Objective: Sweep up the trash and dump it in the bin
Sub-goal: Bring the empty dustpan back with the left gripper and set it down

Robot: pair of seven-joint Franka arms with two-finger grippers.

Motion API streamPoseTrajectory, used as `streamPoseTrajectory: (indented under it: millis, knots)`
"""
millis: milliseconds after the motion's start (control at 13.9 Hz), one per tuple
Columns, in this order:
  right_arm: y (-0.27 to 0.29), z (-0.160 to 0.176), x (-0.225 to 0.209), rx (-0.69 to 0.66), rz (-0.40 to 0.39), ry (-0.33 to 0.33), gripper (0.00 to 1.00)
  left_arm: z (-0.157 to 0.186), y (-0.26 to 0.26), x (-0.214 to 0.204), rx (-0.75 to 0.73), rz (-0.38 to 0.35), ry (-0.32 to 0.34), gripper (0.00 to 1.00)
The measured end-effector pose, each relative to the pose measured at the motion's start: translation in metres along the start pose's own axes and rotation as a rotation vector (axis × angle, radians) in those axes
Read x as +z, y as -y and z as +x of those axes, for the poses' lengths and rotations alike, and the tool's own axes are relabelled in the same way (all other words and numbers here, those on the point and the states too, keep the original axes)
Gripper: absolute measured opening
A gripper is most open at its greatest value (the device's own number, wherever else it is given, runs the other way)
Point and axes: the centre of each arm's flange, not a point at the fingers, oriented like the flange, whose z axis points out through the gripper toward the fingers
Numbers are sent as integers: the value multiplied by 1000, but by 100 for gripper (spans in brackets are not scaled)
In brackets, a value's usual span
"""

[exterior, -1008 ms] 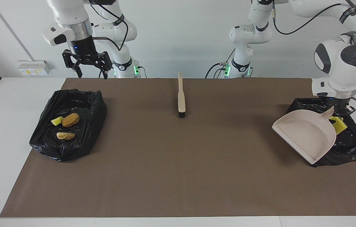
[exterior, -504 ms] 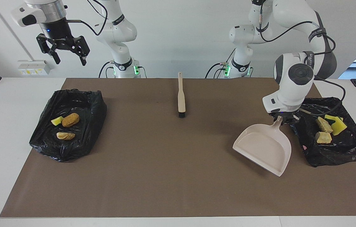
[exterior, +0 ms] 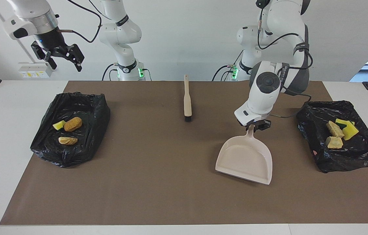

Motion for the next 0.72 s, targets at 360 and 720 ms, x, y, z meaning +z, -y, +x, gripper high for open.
streamPoseTrajectory:
  millis: [360, 720]
  knots:
    - [9, 8, 3, -11, -1, -45, 100, 16, -52, -20, -141, -73, -40, 31]
    - [11, 8, 3, -15, 1, -46, 100, 39, -112, -31, -209, -146, -64, 31]
